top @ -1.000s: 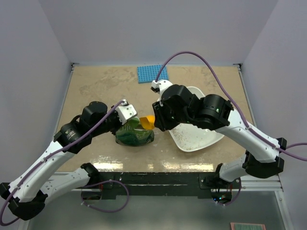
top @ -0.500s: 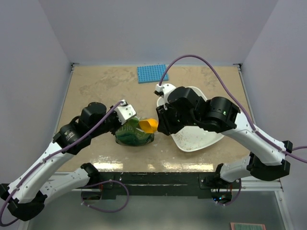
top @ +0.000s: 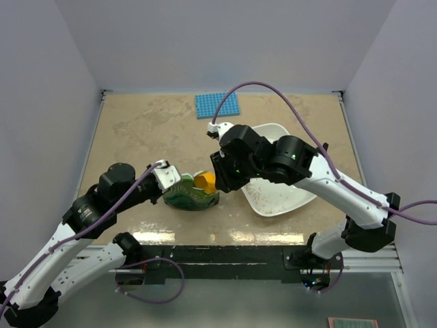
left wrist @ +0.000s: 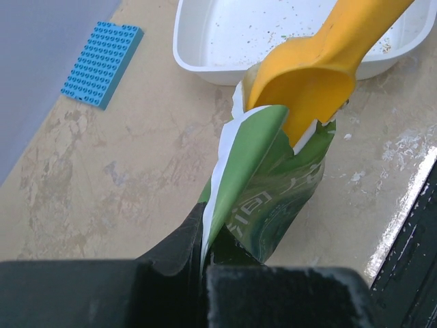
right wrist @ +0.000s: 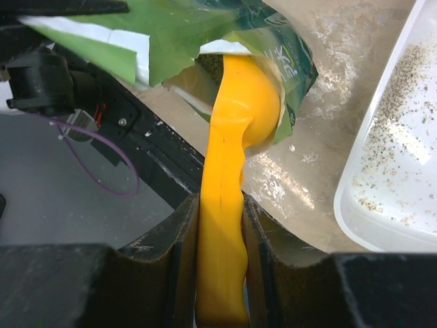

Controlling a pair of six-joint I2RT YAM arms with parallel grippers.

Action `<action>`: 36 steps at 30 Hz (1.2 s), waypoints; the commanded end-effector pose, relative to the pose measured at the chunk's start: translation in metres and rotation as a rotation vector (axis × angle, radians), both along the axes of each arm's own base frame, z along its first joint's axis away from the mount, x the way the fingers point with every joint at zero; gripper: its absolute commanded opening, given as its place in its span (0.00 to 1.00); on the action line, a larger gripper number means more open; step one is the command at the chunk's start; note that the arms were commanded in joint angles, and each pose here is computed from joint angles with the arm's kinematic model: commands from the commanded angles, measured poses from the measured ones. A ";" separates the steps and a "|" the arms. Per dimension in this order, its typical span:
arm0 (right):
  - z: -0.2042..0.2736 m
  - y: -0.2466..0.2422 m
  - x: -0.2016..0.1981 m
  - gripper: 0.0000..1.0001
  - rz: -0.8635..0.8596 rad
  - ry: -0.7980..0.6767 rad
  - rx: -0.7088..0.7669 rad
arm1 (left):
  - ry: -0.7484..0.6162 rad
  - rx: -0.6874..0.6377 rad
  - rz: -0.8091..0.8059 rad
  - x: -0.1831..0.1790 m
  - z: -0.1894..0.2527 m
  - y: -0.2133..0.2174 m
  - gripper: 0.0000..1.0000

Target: Fill the litter box with clean litter

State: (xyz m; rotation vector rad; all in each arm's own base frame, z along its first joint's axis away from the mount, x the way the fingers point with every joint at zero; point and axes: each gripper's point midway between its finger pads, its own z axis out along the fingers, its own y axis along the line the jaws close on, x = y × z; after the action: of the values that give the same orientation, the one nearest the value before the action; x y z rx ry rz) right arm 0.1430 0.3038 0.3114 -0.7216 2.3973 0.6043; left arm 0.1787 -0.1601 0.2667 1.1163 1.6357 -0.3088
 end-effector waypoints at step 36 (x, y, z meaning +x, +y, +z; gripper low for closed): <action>-0.062 -0.001 0.061 0.00 -0.162 0.092 -0.140 | -0.180 -0.190 -0.040 0.001 0.040 -0.013 0.00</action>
State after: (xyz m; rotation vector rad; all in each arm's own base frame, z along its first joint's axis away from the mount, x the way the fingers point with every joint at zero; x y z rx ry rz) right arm 0.1890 0.3123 0.2625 -0.5098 2.5643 0.4850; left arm 0.1752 -0.1621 0.2660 1.0769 1.5427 -0.3362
